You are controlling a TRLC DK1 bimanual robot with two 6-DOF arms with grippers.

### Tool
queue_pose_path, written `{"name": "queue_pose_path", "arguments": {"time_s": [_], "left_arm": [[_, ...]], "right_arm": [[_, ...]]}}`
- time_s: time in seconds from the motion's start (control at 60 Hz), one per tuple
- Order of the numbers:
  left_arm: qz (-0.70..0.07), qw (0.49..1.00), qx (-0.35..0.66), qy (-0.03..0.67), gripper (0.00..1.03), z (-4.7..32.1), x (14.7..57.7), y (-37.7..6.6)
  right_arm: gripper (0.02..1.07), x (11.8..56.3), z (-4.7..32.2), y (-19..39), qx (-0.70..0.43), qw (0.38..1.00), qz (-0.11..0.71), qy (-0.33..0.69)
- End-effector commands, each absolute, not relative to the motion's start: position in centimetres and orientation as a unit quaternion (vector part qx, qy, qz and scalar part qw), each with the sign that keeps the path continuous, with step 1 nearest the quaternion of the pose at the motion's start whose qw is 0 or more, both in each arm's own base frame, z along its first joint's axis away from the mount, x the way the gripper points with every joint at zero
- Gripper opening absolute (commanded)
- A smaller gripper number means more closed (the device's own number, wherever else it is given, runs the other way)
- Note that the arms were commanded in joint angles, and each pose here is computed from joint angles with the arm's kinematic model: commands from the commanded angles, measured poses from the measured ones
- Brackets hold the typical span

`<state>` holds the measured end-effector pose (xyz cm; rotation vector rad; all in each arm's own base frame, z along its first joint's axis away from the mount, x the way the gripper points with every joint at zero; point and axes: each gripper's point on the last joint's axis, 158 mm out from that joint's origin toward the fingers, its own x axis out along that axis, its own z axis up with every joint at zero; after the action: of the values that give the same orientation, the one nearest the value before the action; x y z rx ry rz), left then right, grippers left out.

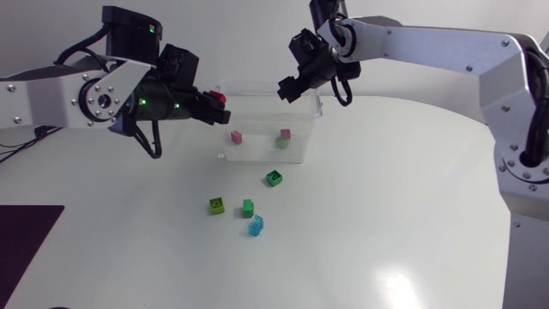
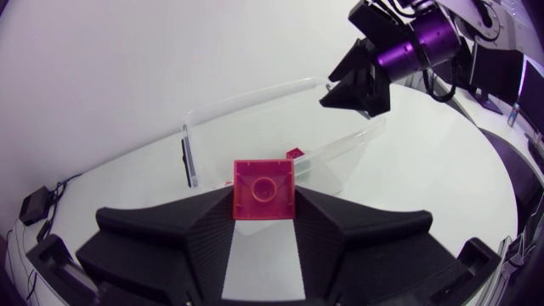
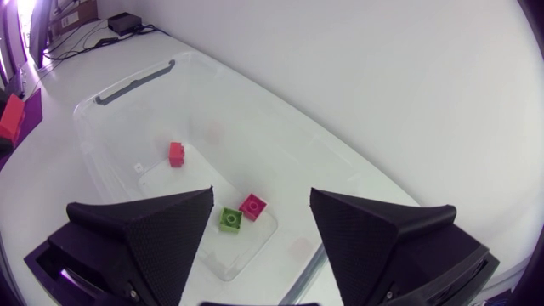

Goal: Place the duplo bricks in the container

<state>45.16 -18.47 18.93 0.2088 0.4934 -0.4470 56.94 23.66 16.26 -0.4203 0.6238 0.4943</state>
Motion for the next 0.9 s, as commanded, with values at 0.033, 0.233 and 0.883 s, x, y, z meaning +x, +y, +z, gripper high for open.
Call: {"name": "queue_pose_path", "arguments": {"time_s": [0.033,0.233,0.883], "left_arm": [[-0.229,0.942,0.097,0.226,0.26,19.5,47.1,-19.4],[-0.232,0.942,0.079,0.228,0.27,18.1,51.4,-20.8],[-0.224,0.940,0.068,0.248,0.81,13.5,60.7,-21.4]], "right_arm": [[0.92,54.1,17.9,24.0,-0.196,0.900,0.247,0.301],[0.92,48.7,18.3,25.0,-0.213,0.884,0.283,0.306],[0.92,40.7,6.5,26.7,-0.225,0.829,0.335,0.387]]}}
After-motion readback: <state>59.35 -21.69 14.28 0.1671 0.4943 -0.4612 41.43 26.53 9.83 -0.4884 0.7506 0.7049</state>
